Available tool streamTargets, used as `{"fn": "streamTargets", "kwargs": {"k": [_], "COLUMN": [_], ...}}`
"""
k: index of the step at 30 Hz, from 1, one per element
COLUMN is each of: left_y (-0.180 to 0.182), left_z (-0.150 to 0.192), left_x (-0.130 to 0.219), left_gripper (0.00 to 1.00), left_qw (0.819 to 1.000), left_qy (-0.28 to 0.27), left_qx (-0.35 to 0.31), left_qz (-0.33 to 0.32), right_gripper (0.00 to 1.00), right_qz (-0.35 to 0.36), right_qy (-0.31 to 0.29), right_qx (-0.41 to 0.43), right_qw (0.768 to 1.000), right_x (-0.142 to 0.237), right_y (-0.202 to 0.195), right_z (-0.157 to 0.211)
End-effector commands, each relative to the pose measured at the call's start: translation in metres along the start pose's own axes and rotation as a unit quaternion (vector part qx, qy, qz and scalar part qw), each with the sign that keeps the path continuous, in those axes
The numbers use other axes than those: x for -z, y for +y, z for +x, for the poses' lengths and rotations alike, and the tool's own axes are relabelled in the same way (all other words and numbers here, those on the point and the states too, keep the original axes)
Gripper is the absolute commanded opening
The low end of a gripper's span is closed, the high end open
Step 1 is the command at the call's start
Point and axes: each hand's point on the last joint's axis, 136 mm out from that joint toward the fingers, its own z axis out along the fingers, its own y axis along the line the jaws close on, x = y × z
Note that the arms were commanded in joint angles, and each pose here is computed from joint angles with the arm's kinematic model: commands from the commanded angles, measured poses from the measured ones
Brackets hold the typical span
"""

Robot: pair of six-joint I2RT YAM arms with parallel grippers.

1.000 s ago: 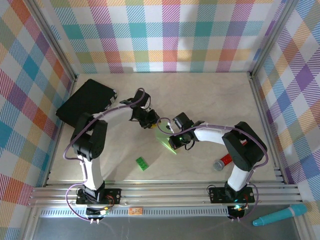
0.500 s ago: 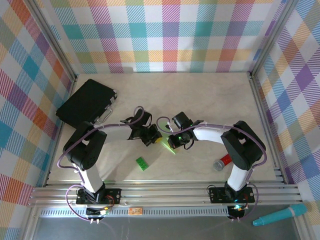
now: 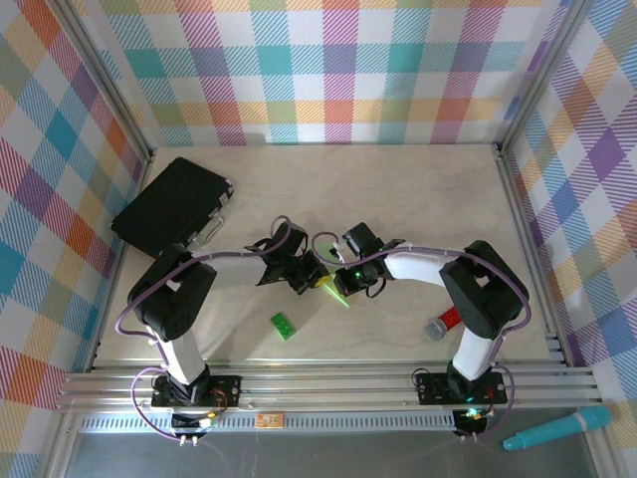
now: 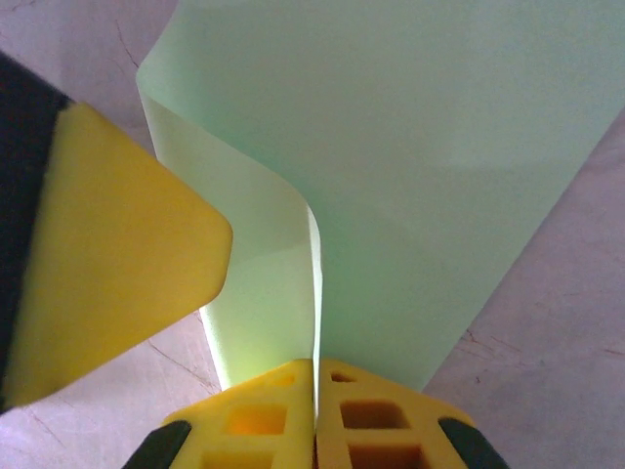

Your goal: Fold a paper plane with a square sheet of paper (pick it up from the middle)

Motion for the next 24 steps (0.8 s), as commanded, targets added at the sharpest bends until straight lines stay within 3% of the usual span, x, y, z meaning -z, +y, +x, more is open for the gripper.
{"fn": "streamTargets", "kwargs": {"k": [1,24], "left_y": [0.009,0.051], "left_z": [0.001,0.001], "left_x": [-0.004,-0.01], "left_gripper": [0.01,0.0], "left_qw": [1.0,0.997], "left_qy": [-0.005,-0.013], "left_qx": [0.01,0.017], "left_qz": [-0.012,-0.073], "right_gripper": [0.09,0.12], "right_qz": [0.014,0.013], "right_qy": [0.044,0.045], "right_qx": [-0.022,-0.028], "right_qw": [0.999,0.998], "right_x": [-0.01,-0.008], "right_y": [-0.01,-0.008], "right_z": [0.021,0.02]}}
